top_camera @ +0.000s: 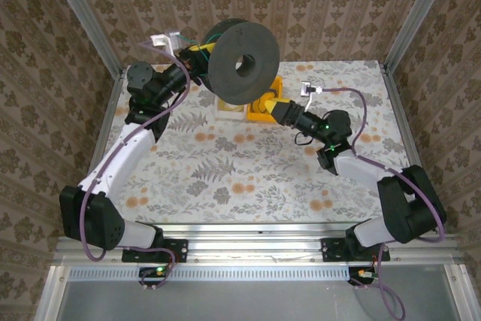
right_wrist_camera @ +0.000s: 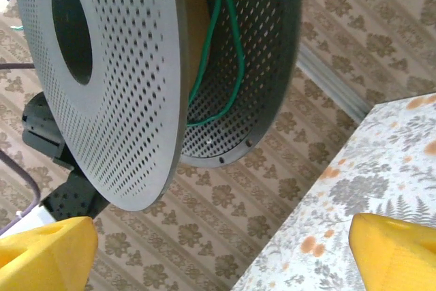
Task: Wrap the cables
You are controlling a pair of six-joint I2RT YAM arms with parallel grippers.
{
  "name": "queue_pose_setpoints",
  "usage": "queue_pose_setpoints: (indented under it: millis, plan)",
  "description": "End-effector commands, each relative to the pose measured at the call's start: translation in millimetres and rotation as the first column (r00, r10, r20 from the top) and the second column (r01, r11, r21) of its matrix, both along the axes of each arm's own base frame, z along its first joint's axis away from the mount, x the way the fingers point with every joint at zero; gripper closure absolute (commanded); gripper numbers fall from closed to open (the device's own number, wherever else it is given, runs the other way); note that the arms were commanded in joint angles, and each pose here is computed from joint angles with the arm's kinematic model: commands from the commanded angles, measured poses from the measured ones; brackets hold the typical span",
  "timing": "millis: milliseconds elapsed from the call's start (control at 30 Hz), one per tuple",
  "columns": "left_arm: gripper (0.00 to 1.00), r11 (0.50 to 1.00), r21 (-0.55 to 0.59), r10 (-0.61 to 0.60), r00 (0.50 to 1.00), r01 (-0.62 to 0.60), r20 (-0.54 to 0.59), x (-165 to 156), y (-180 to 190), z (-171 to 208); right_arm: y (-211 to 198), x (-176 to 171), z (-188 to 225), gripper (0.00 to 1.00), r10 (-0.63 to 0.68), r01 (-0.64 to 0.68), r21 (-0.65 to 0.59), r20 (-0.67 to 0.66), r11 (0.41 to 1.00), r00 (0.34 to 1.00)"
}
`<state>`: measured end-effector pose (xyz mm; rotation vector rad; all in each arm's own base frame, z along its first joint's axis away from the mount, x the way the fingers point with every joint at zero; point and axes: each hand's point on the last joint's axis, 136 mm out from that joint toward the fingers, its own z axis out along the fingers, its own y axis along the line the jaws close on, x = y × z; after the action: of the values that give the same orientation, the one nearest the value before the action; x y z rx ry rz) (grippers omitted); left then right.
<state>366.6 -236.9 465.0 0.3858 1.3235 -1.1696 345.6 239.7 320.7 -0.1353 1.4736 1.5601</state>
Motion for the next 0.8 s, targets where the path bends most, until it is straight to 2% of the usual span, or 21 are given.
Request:
queue_pose_setpoints:
  millis: [0,233,367,433,467,533,633,733,767]
  plan:
    - [1.0,0.995,-0.102,0.006,0.996,0.004,0.093,-10.2,8.0,32.3,6.1,-4.5,40.6,0.05,-0.006,-0.005,0.096,0.115,0.995,0.993]
    - [1.0,0.992,-0.128,-0.006,0.996,0.017,0.085,-11.3,3.5,26.4,17.7,-0.5,56.6,0.08,-0.009,-0.009,0.11,0.162,0.994,0.987]
    - [1.0,0.99,-0.136,-0.013,0.997,0.023,0.073,-11.6,0.2,20.0,20.0,2.0,66.0,0.17,-0.013,-0.009,0.123,0.179,0.992,0.984]
    - [1.0,0.99,-0.138,-0.017,0.998,0.026,0.065,-11.7,-2.0,15.3,22.0,3.7,69.9,0.27,-0.008,-0.016,0.131,0.181,0.991,0.983]
    - [1.0,0.99,-0.141,-0.02,0.998,0.029,0.063,-12.4,-2.7,14.7,23.2,3.5,72.1,0.36,-0.005,-0.02,0.133,0.185,0.991,0.983]
    - [1.0,0.989,-0.143,-0.025,0.998,0.033,0.055,-12.3,-4.0,11.3,25.8,4.6,74.1,0.62,-0.001,-0.025,0.137,0.186,0.99,0.983]
    - [1.0,0.99,-0.14,-0.029,0.999,0.035,0.04,-12.3,-5.4,6.0,27.4,5.1,74.8,0.84,0.004,-0.03,0.139,0.184,0.99,0.983]
    - [1.0,0.992,-0.121,-0.03,1.0,0.031,0.01,-11.0,-5.9,-2.1,25.5,4.1,77.2,0.96,0.003,-0.03,0.141,0.188,0.99,0.982]
    - [0.96,0.994,-0.109,-0.024,1.0,0.024,-0.001,-10.1,-5.4,-5.0,24.6,3.8,78.0,1.0,0.004,-0.031,0.14,0.189,0.99,0.982]
